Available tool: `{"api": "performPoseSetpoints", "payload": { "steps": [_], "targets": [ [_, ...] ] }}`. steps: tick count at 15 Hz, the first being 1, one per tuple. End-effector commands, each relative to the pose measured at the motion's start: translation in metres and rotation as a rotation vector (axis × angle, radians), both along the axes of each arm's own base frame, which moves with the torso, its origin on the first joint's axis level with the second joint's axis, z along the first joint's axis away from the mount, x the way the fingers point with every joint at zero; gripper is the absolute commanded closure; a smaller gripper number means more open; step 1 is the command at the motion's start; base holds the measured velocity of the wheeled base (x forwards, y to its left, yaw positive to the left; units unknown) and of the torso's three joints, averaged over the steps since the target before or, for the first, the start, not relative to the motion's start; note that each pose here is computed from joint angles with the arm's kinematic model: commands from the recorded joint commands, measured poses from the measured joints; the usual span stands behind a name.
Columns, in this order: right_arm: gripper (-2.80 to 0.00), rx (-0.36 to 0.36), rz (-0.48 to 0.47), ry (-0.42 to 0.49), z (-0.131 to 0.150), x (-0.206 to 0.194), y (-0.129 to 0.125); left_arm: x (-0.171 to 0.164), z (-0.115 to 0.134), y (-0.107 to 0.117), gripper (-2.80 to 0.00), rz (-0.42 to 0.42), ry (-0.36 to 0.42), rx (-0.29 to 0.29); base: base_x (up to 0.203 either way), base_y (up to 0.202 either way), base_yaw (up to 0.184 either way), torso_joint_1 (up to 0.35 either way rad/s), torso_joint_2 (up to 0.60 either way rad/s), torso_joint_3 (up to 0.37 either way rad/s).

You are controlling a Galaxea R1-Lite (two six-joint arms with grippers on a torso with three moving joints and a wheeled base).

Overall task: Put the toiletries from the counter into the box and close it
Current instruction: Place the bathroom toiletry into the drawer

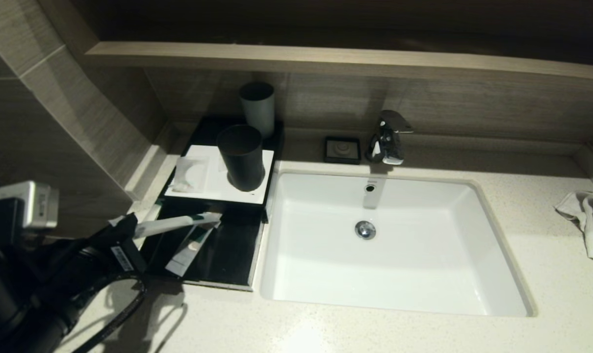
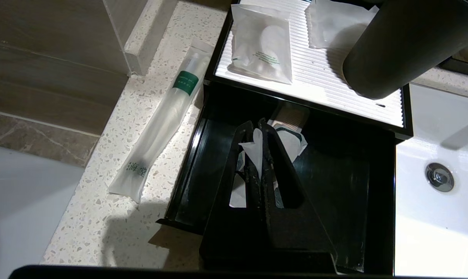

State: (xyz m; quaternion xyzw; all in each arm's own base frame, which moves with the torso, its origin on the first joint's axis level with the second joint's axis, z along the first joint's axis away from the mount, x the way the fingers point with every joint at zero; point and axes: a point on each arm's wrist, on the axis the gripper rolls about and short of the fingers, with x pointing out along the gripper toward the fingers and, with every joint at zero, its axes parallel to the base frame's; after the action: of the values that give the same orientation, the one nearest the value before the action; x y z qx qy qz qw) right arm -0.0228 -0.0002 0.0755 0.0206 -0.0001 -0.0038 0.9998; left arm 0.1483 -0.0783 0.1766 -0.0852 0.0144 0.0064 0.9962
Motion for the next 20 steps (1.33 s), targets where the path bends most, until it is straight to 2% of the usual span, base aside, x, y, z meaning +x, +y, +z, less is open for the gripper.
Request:
{"api": "performPoseSetpoints", "payload": {
  "steps": [1,5,9,11,16,20],
  "targets": [
    [0.0,0.0,0.0,0.0,0.0,0.0,0.0,-0.0011,-0.0002,0.001,0.0,0.006,-0.004,0.002,0.0,0.0,0.0,0.0,0.0,0.0],
    [0.0,0.0,0.0,0.0,0.0,0.0,0.0,-0.0013,0.0052,0.0012,0.0,0.005,-0.033,0.031,0.0,0.0,0.0,0.0,0.0,0.0],
    [0.0,0.0,0.0,0.0,0.0,0.0,0.0,-0.0003,0.0088,0.0001,0.0,0.003,-0.085,0.107,0.0,0.0,0.0,0.0,0.0,0.0],
    [0.0,0.0,0.0,0.0,0.0,0.0,0.0,-0.0015,0.0073,0.0003,0.0,-0.038,-0.085,0.126,0.0,0.0,0.0,0.0,0.0,0.0],
    [0.0,0.0,0.0,0.0,0.0,0.0,0.0,-0.0054,0.0001,0.0017,0.0,-0.082,-0.068,0.177,0.0,0.0,0.0,0.0,0.0,0.0],
    [0.0,0.0,0.0,0.0,0.0,0.0,0.0,-0.006,-0.001,0.0016,0.0,-0.093,-0.065,0.187,0.0,0.0,0.0,0.0,0.0,0.0]
  ]
}}
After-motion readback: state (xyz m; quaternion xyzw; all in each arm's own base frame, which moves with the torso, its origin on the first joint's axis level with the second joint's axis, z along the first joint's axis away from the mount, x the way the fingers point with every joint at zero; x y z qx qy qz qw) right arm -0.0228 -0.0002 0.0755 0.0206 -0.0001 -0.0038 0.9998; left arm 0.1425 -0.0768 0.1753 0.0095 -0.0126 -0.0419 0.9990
